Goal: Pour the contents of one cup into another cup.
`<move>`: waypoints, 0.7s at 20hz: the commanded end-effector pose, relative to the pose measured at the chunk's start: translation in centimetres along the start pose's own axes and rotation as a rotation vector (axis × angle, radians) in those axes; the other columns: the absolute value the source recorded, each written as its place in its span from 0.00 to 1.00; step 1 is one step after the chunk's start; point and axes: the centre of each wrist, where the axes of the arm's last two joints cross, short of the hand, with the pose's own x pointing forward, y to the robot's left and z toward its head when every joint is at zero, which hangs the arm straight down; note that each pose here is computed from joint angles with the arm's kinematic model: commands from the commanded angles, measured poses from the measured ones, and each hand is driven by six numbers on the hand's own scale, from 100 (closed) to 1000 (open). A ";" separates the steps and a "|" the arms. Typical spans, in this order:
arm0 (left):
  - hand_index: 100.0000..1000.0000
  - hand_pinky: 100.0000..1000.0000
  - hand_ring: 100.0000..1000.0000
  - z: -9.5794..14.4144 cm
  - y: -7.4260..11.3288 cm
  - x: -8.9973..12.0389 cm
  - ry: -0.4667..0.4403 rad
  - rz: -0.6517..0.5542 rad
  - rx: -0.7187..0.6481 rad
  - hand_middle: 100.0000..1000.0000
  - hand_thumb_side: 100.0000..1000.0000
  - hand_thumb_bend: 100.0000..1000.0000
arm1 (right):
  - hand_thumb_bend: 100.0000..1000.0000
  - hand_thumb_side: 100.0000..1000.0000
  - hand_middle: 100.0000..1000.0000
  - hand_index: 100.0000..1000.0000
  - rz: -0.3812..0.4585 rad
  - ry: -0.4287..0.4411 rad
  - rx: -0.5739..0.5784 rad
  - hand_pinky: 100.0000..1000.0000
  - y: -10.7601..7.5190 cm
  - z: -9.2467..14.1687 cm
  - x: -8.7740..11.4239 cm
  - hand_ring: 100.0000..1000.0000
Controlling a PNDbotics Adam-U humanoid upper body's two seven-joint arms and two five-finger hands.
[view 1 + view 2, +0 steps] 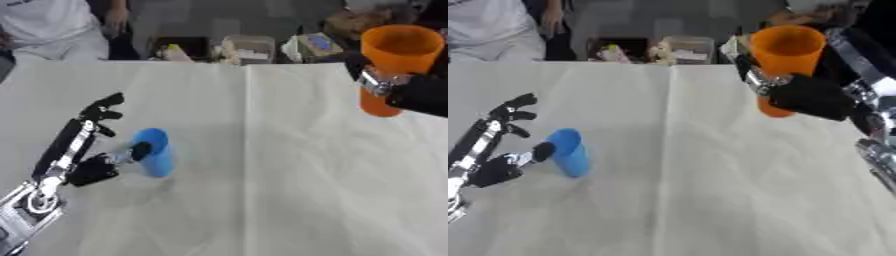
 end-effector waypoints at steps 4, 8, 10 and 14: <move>1.00 0.64 0.83 -0.6 0.5 0.1 -0.022 -0.027 0.002 0.89 0.76 0.71 | 0.00 0.29 0.44 0.56 0.004 -0.031 -0.007 0.44 -0.5 0.0 0.9 0.43; 1.00 0.64 0.82 -0.8 0.1 -0.1 -0.022 -0.027 -0.008 0.90 0.76 0.72 | 0.00 0.29 0.44 0.56 0.004 -0.032 -0.006 0.44 -0.5 0.0 0.9 0.43; 1.00 0.64 0.82 -0.9 -0.1 -0.2 -0.026 -0.024 -0.013 0.90 0.77 0.72 | 0.00 0.29 0.44 0.56 0.004 -0.033 -0.005 0.44 -0.5 0.0 1.0 0.43; 1.00 0.65 0.83 -0.8 -0.2 -0.2 -0.038 -0.023 -0.022 0.90 0.76 0.72 | 0.00 0.29 0.44 0.56 0.005 -0.032 -0.002 0.45 -0.4 0.0 1.0 0.43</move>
